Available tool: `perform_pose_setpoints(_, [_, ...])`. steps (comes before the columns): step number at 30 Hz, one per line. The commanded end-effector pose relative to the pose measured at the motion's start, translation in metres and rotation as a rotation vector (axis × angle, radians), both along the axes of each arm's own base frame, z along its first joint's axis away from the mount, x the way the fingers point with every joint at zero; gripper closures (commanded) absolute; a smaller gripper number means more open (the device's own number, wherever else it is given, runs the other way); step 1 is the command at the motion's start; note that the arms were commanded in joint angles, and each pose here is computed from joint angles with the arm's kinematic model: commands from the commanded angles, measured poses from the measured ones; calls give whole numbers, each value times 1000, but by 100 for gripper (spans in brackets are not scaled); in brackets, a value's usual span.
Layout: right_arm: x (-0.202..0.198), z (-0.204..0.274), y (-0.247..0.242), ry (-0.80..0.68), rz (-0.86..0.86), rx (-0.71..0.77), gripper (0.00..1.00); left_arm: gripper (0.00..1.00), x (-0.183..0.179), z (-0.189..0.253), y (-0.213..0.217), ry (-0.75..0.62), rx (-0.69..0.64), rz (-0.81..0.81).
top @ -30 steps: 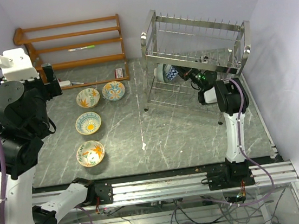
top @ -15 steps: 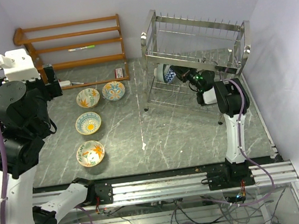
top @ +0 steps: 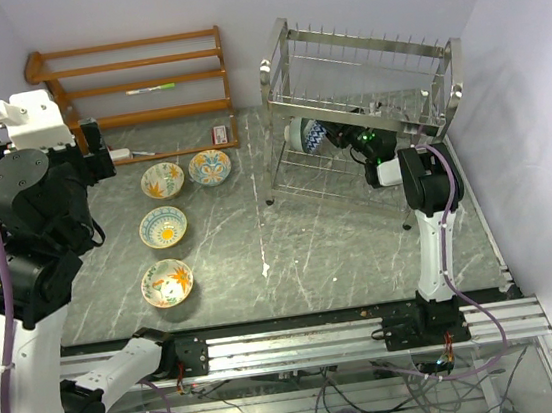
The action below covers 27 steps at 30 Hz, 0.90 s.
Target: Load the bowls into the dish rack
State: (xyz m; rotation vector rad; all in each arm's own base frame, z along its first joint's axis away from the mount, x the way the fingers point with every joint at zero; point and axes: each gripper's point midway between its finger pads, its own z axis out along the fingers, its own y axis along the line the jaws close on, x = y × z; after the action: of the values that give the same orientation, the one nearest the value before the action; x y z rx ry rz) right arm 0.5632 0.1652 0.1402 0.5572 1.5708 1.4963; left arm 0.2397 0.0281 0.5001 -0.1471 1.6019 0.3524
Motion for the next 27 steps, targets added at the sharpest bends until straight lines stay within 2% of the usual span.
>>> perform_pose_setpoints(1, [10, -11, -9, 19, -36, -58, 60, 1, 1, 8, 0, -24, 1, 5])
perform_pose_setpoints(9, [10, -12, -17, 19, -33, -78, 46, 1, 5, 6, -3, -23, -8, -3])
perform_pose_setpoints(11, [10, -14, -21, 21, -39, -83, 40, 1, 7, 5, -4, -19, -8, -5])
perform_pose_setpoints(16, [9, -18, -30, 42, -51, -103, 36, 1, 9, 7, -6, -20, -8, -7])
perform_pose_setpoints(20, [9, -20, -30, 55, -35, -161, 25, 1, 12, 8, -8, -23, -12, -13])
perform_pose_setpoints(27, [9, -15, -25, 28, 1, -177, 23, 1, 14, 5, -10, -16, -18, -21])
